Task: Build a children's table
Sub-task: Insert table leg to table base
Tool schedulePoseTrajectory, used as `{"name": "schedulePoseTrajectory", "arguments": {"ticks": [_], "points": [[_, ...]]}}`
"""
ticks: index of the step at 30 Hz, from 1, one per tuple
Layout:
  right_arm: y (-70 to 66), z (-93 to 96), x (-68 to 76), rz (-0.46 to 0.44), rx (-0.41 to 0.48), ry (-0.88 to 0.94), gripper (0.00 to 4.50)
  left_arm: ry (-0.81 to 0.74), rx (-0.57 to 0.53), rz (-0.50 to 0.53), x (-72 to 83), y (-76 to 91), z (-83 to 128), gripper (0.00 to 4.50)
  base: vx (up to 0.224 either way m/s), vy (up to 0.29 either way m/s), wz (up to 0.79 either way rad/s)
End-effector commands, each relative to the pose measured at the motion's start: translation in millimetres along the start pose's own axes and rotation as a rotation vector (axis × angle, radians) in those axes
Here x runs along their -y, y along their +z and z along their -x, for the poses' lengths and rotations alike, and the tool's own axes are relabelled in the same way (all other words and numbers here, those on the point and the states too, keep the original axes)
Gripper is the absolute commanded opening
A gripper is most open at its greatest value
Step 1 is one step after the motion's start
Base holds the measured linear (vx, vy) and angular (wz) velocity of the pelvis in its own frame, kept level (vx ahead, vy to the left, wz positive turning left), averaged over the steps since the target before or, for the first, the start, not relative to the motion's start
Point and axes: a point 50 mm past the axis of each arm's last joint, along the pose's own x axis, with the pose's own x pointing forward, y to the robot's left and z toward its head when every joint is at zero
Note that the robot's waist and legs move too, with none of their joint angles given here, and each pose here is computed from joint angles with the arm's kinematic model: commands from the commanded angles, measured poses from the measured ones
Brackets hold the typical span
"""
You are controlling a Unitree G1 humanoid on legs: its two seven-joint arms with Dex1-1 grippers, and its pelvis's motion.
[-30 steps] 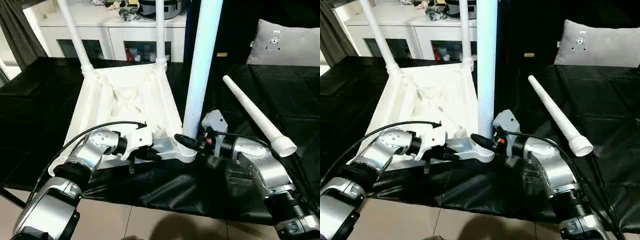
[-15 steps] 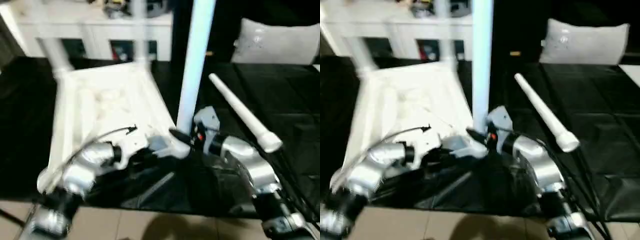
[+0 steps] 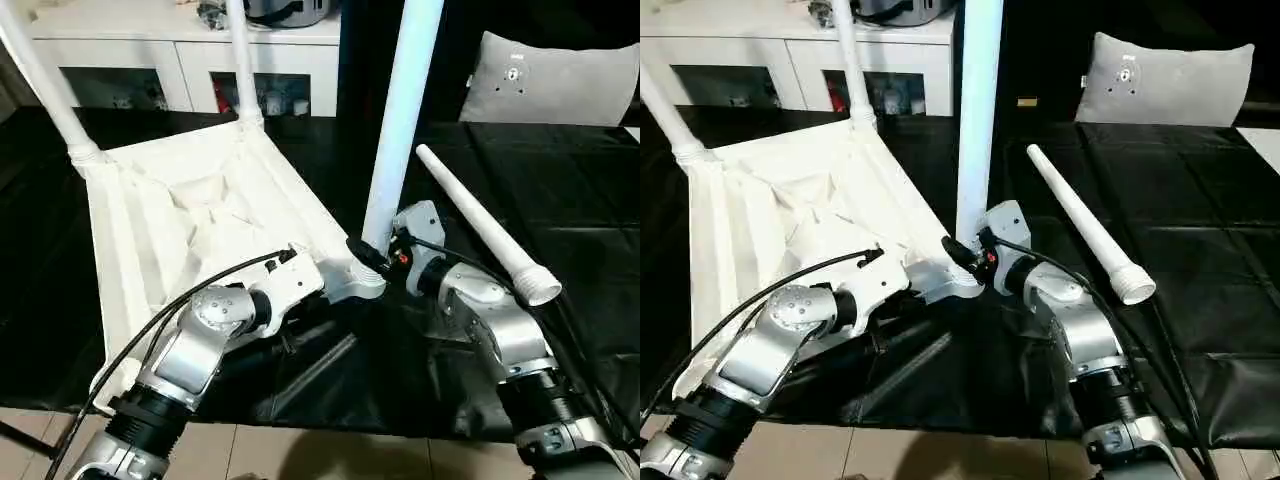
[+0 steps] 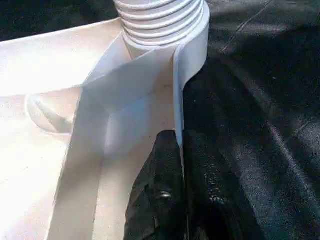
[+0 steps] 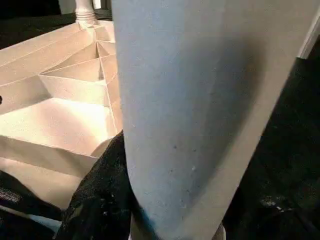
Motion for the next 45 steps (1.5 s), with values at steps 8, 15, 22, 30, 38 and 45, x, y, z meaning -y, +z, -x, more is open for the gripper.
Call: {"name": "schedulePoseTrajectory", "arguments": {"ticks": [8, 15, 22, 30, 38, 45], "points": [[-49.4, 2.6, -7.6, -0.082, -0.229, -0.006, 1.89, 0.058, -0.012, -0.056, -6.2, 8.9, 4, 0.0, 0.0, 0.0, 0.0], [-52.1, 2.5, -4.1, -0.111, -0.245, -0.013, 2.24, 0.058, -0.023, -0.051, -11.5, 6.8, 5, 0.0, 0.0, 0.0, 0.0], [-50.3, 10.6, -1.2, -0.117, -0.187, 0.031, 2.93, 0.024, -0.018, -0.065, -15.2, 0.5, 4, 0.0, 0.0, 0.0, 0.0], [-51.9, 34.1, 2.0, -0.1, -0.137, 0.09, 3.57, -0.013, -0.058, -0.126, -27.2, -10.2, 6, 0.0, 0.0, 0.0, 0.0], [-39.9, 60.3, 20.3, -0.004, -0.089, 0.119, 4.31, -0.165, -0.032, -0.255, -30.6, -17.2, 8, 0.0, 0.0, 0.0, 0.0], [-19.0, 69.7, 30.8, 0.1, -0.079, 0.244, 4.45, -0.325, -0.013, -0.335, -24.7, -18.1, 10, 0.0, 0.0, 0.0, 0.0]]}}
